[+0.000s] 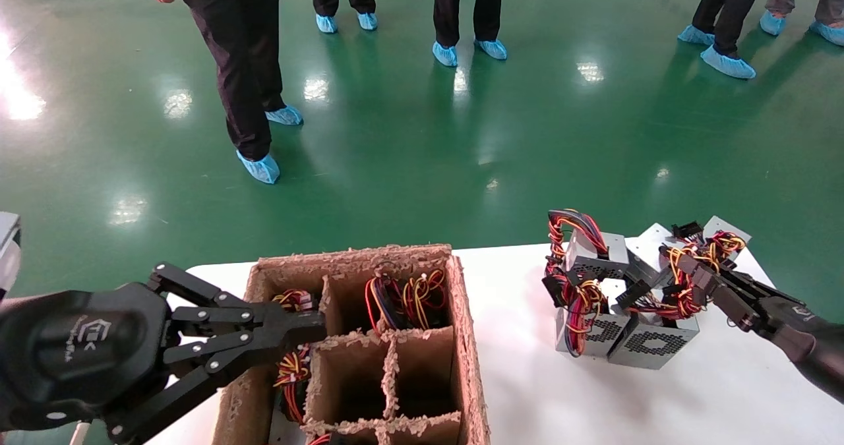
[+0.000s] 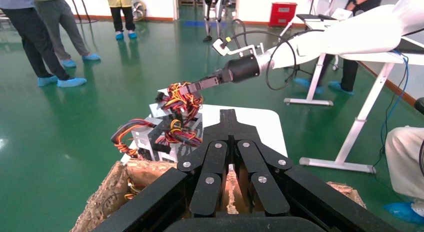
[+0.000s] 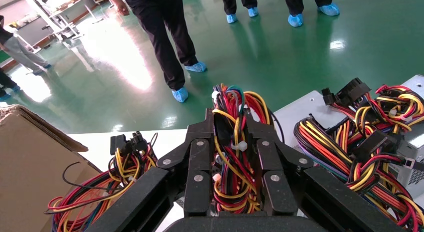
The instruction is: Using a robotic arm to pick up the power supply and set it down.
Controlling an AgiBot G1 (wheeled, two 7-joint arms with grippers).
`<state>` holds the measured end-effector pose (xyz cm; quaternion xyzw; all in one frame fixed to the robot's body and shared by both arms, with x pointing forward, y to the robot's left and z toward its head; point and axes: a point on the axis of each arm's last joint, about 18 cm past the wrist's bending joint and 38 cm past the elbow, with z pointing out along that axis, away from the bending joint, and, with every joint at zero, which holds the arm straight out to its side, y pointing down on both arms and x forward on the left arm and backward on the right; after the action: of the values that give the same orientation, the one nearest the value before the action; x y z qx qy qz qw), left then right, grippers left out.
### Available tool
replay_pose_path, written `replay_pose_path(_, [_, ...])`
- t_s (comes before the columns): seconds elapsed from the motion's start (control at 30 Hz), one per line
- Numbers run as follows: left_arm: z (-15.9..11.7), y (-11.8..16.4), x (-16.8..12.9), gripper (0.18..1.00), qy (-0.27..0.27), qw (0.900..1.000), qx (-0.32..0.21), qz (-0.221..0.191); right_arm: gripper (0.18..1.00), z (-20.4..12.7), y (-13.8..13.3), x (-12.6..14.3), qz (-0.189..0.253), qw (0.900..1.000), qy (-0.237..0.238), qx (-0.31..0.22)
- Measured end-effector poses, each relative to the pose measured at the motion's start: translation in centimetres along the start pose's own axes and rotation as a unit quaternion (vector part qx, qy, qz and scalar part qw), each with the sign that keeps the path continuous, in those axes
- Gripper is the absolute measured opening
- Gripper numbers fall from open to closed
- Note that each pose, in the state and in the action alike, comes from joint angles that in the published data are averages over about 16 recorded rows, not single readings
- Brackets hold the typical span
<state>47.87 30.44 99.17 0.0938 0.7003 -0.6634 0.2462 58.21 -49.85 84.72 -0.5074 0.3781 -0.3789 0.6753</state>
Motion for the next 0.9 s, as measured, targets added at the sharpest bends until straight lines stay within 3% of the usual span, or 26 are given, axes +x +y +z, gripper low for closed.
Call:
replay_pose_path(0.43, [0.0, 0.0, 0.0, 0.191, 0.000, 1.0000, 0.000, 0.000, 0.405, 0.4, -0.8, -0.5, -0.006, 1.000, -0.011, 0.006])
replay_pose_path(0.9, [0.0, 0.0, 0.0, 0.191, 0.000, 1.0000, 0.000, 0.000, 0.700, 0.7, -1.6, -1.2, -0.007, 1.000, -0.025, 0.014])
